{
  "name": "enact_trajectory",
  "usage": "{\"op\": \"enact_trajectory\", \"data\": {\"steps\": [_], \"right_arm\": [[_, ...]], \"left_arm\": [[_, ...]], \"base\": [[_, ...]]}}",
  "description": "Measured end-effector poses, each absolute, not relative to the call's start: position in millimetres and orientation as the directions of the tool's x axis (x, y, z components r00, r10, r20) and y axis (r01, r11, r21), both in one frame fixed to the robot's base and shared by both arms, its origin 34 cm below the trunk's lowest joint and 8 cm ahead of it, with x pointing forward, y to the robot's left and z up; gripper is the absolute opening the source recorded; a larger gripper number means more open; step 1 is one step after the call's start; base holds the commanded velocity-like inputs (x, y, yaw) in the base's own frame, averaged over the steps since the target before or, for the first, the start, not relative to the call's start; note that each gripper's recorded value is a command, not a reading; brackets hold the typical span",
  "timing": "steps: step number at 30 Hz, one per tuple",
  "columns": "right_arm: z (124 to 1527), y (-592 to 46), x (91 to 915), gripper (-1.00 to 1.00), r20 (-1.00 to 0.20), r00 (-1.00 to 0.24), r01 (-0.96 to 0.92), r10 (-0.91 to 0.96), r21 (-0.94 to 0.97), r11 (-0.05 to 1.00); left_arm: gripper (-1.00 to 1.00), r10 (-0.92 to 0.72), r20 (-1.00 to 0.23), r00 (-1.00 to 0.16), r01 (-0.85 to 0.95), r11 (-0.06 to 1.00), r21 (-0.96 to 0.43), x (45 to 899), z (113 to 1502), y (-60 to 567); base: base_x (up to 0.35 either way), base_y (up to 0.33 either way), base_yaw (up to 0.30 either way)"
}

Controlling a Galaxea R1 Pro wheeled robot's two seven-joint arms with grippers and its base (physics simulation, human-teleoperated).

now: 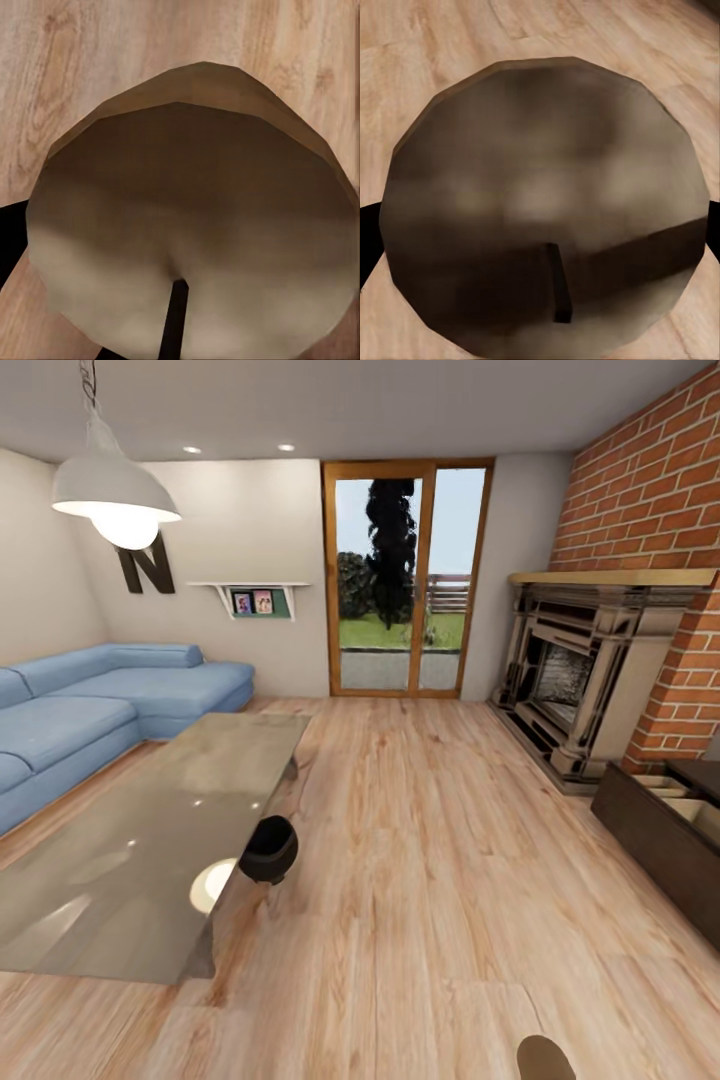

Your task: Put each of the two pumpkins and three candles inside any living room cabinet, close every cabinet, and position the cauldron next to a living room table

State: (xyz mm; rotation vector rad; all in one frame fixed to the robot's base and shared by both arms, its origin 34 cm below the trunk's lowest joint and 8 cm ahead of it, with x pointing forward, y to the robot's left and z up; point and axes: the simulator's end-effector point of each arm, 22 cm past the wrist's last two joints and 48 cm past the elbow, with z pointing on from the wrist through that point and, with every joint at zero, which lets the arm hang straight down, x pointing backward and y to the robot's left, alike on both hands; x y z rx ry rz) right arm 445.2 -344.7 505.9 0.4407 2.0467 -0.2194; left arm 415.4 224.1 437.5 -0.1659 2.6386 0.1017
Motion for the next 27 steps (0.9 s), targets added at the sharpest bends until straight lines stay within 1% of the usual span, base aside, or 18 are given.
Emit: {"op": "enact_trajectory", "data": {"steps": [13, 27], "right_arm": [[506.8, -350.4, 445.2, -1.0, -0.872, -0.44, 0.404, 0.216, 0.022, 0.914], [507.0, -350.6, 445.4, -1.0, -0.872, -0.44, 0.402, 0.213, 0.021, 0.916]], "left_arm": [[-1.0, -0.1, -0.479, -0.872, -0.137, 0.99, 0.042, 415.4, 437.5, 224.3], [-1.0, -0.1, -0.478, -0.872, -0.138, 0.99, 0.043, 415.3, 437.4, 225.4]], "base": [[0.321, -0.094, 0.0], [0.309, -0.188, 0.0]]}}
